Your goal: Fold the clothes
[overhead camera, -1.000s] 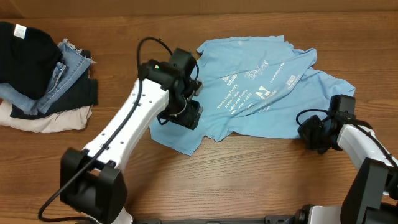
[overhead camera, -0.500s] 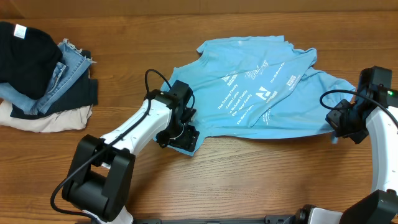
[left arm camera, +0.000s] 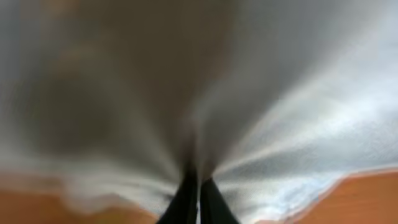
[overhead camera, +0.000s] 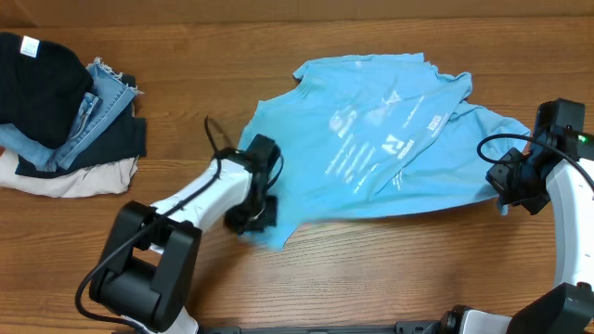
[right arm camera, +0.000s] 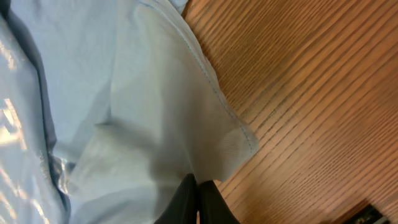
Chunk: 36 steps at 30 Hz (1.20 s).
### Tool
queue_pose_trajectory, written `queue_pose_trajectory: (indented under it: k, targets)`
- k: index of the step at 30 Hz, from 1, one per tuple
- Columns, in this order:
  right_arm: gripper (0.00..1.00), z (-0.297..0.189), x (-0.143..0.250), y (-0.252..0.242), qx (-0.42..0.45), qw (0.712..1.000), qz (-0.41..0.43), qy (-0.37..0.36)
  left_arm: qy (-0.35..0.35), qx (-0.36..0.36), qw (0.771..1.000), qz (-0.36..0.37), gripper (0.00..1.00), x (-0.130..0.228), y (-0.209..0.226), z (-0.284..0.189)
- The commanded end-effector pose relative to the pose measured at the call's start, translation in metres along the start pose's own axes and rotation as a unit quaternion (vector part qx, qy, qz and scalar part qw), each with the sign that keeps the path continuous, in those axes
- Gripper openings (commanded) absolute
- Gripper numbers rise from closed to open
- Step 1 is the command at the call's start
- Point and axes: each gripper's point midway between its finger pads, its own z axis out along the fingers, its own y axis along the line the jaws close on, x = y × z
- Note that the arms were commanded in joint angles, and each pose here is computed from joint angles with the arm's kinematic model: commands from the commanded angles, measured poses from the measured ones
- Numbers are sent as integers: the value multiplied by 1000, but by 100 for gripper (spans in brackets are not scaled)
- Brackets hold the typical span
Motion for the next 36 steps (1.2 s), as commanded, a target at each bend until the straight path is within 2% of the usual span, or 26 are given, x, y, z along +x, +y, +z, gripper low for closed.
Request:
queue_pose_trajectory:
  k: [1, 3, 6, 10, 14, 15, 16, 19, 20, 23, 24, 25, 29, 32, 36]
  targets:
    - [4, -5, -3, -3, 3, 1000, -1, -6, 15, 4, 983, -183, 4, 21, 47, -42]
    - [4, -5, -1, -4, 5, 1000, -1, -2, -19, 34, 969, -244, 4, 31, 78, -75]
    - [4, -5, 5, -7, 11, 1000, -2, 9, -90, 73, 951, -287, 4, 44, 114, -112]
    - [4, -5, 17, -14, 26, 999, -4, 34, -95, 76, 948, -295, 4, 62, 119, -120]
    - [4, -6, 23, -17, 32, 998, -5, 45, -96, 76, 948, -294, 4, 61, 119, -120]
    - [45, -7, 27, -19, 37, 998, -5, 54, -93, 75, 949, -292, 4, 63, 119, -120]
    - [62, -7, 28, -20, 37, 998, -5, 55, -94, 74, 951, -286, 6, 63, 119, -120]
    - [70, -6, 20, -15, 27, 999, -4, 39, -113, 79, 960, -244, 40, 55, 118, -124]
    - [72, -5, 17, -11, 20, 999, -3, 34, -128, 84, 963, -220, 47, 49, 116, -130]
    - [74, -5, 6, 11, -36, 999, -1, 18, -190, 98, 963, -166, 63, 27, 113, -158]
    - [66, -4, 10, 25, -75, 997, -10, 33, -217, 117, 959, -143, 64, 16, 107, -168]
    - [64, -2, 20, 42, -121, 990, -45, 56, -229, 130, 955, -136, 65, 10, 103, -173]
    - [69, 47, 89, 56, -134, 974, -94, 158, -252, 148, 949, -121, 68, -5, 97, -179]
    - [65, 70, 144, 75, -201, 945, -144, 214, -271, 183, 942, -73, 68, -15, 78, -187]
    - [64, 71, 175, 72, -189, 932, -180, 250, -272, 191, 943, -21, 68, -24, 52, -185]
